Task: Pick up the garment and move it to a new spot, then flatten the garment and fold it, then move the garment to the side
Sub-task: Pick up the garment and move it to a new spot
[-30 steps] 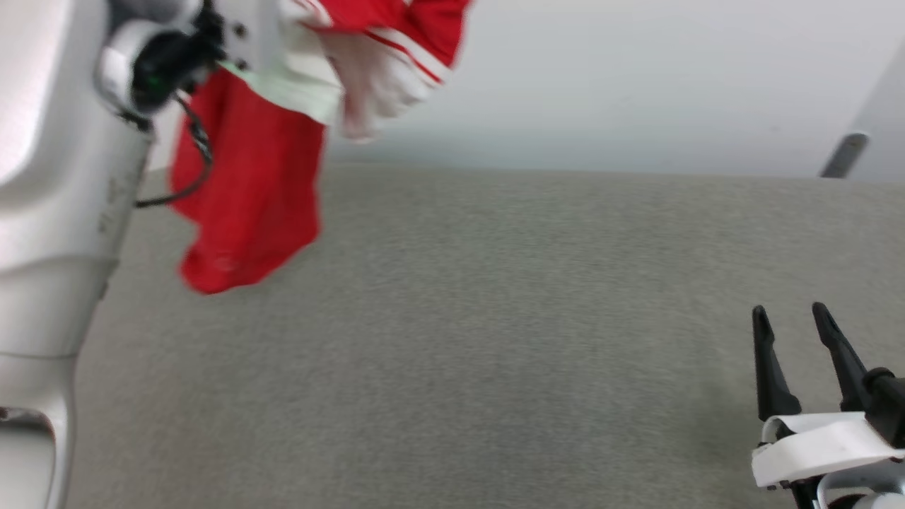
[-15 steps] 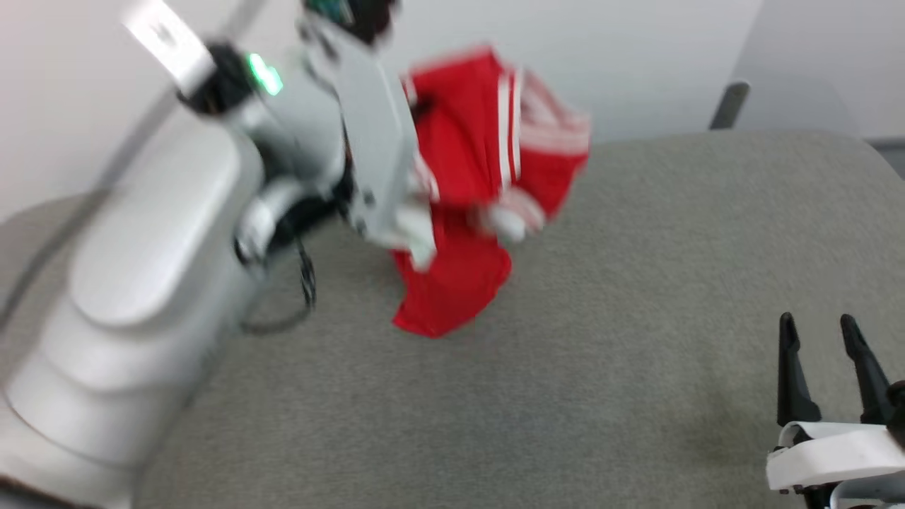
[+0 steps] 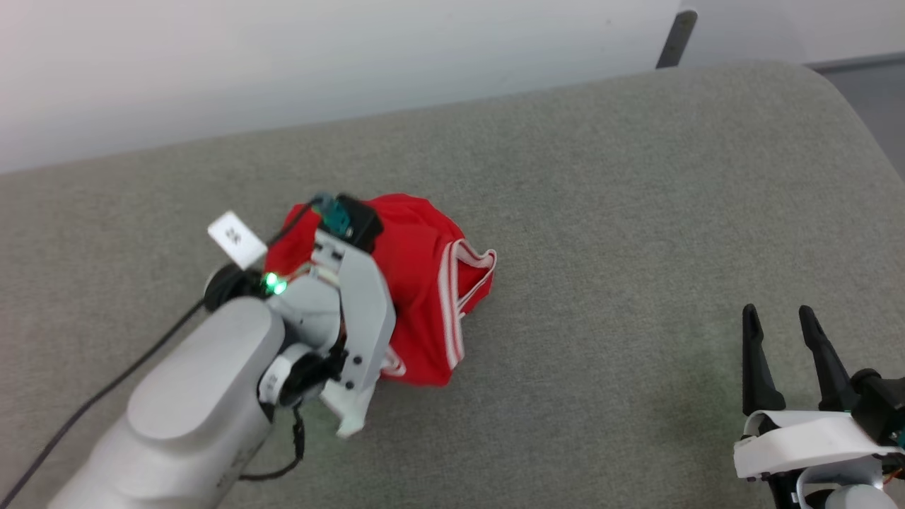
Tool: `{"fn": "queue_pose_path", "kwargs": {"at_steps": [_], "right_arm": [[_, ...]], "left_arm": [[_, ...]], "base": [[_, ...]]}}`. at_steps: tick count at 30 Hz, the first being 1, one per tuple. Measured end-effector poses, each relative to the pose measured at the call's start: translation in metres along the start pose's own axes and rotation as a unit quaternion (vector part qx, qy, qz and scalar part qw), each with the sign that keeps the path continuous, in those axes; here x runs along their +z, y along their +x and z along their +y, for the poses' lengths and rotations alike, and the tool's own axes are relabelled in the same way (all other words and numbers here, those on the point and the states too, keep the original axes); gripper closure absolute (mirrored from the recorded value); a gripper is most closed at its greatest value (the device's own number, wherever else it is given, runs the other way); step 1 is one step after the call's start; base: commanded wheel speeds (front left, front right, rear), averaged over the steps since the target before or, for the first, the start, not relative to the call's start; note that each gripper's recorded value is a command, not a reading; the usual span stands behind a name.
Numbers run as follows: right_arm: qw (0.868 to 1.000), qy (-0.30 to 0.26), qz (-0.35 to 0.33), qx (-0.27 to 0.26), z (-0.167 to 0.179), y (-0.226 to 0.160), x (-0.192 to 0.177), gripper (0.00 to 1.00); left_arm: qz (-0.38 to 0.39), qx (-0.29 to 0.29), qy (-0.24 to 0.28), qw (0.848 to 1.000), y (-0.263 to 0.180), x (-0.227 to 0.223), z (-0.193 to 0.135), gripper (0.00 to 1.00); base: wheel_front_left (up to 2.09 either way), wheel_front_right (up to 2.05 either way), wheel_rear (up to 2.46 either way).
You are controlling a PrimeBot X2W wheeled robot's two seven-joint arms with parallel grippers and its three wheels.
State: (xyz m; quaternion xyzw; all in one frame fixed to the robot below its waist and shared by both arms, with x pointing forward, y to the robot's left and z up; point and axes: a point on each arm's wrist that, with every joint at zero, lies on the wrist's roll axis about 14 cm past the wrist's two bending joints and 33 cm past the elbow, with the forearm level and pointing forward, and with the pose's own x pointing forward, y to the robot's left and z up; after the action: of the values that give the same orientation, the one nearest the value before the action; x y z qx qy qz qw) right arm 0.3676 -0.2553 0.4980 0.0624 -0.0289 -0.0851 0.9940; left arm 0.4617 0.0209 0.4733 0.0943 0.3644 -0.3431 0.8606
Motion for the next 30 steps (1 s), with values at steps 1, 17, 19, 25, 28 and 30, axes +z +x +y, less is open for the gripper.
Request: {"fn": "queue_pose_path", "kwargs": {"at_steps": [1,17,19,25,28,30], "right_arm": [[1.000,0.000,0.002,-0.002,-0.001,0.001,-0.002,0.00],[1.000,-0.002,0.002,0.020,0.014,0.011,-0.004,0.00],[1.000,-0.003,-0.002,0.025,0.017,0.010,-0.001,0.00],[0.999,-0.006,-0.013,0.039,0.025,0.003,0.007,0.00],[0.999,-0.007,-0.021,0.047,0.029,-0.001,0.014,0.00],[0.998,-0.009,-0.028,0.053,0.031,-0.005,0.019,0.00]], "left_arm": [[0.014,-0.001,-0.007,1.000,0.005,-0.010,0.001,1.00],[0.079,-0.002,-0.030,0.996,0.023,-0.058,0.007,0.00],[0.072,-0.001,-0.023,0.997,0.018,-0.053,0.005,0.00],[0.018,0.008,-0.007,1.000,-0.010,-0.022,0.002,0.00],[-0.019,0.011,-0.004,1.000,-0.028,-0.007,-0.001,0.00],[-0.041,0.018,0.001,0.999,-0.041,-0.001,-0.001,0.00]], "base": [[0.00,0.00,0.00],[0.00,0.00,0.00],[0.00,0.00,0.00],[0.00,0.00,0.00],[0.00,0.00,0.00],[0.00,0.00,0.00]]}}
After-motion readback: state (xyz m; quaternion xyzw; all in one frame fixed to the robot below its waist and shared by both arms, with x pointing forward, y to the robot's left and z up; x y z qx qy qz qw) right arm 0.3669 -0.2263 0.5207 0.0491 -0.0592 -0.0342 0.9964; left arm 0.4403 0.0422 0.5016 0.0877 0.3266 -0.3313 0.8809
